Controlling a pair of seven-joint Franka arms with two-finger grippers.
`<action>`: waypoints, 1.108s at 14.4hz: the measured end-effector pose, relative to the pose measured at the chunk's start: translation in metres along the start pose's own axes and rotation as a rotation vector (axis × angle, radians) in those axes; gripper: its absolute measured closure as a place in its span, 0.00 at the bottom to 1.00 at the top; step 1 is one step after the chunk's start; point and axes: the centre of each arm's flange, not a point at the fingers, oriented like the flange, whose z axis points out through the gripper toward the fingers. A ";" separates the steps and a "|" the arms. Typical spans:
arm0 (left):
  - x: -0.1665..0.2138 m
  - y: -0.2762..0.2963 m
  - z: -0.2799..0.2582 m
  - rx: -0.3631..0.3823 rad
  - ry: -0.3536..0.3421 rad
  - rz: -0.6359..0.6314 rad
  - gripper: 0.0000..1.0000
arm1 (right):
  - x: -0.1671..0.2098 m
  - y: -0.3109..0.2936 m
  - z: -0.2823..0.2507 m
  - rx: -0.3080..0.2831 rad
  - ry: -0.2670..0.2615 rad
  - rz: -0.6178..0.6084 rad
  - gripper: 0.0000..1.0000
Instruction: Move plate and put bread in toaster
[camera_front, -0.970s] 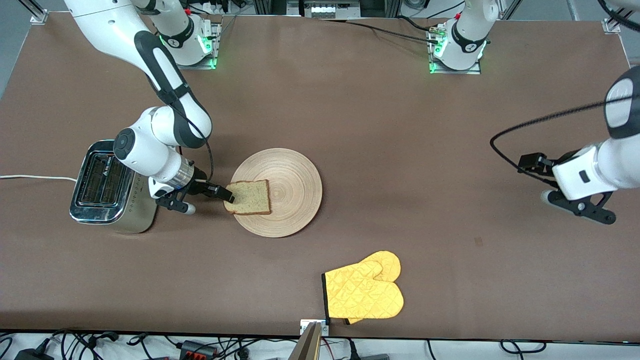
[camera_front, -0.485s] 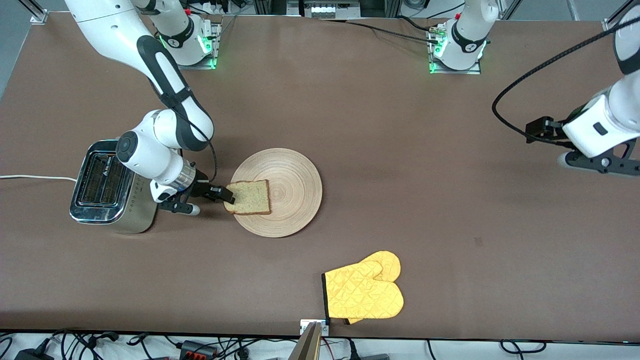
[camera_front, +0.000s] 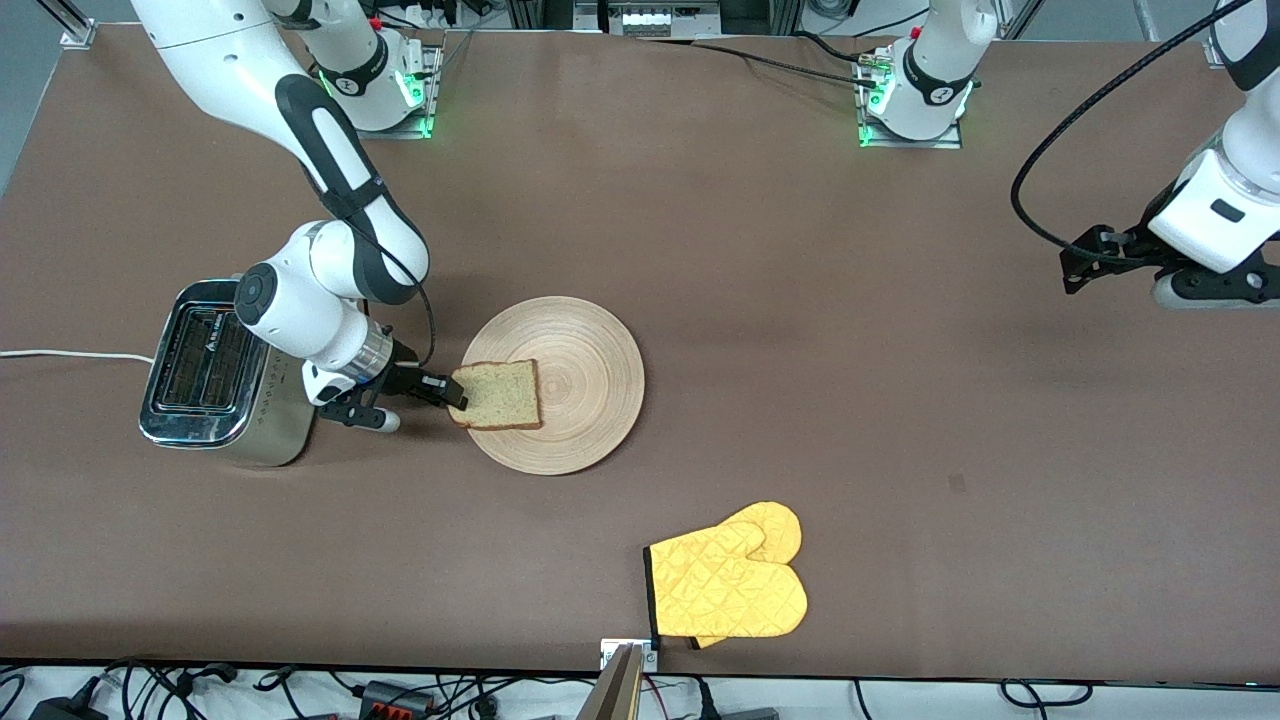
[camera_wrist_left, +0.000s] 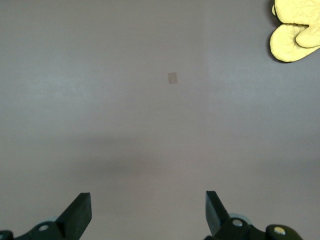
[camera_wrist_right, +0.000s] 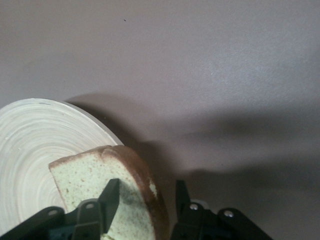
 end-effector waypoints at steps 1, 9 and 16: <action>-0.006 0.001 0.000 -0.029 -0.001 -0.009 0.00 | 0.000 0.000 0.000 0.006 0.000 0.009 0.48; -0.015 -0.005 -0.017 -0.091 0.027 -0.039 0.00 | -0.002 -0.004 0.001 0.019 0.001 0.022 0.56; -0.013 -0.002 -0.023 -0.092 0.036 -0.034 0.00 | 0.000 -0.005 -0.001 0.022 0.006 0.021 0.80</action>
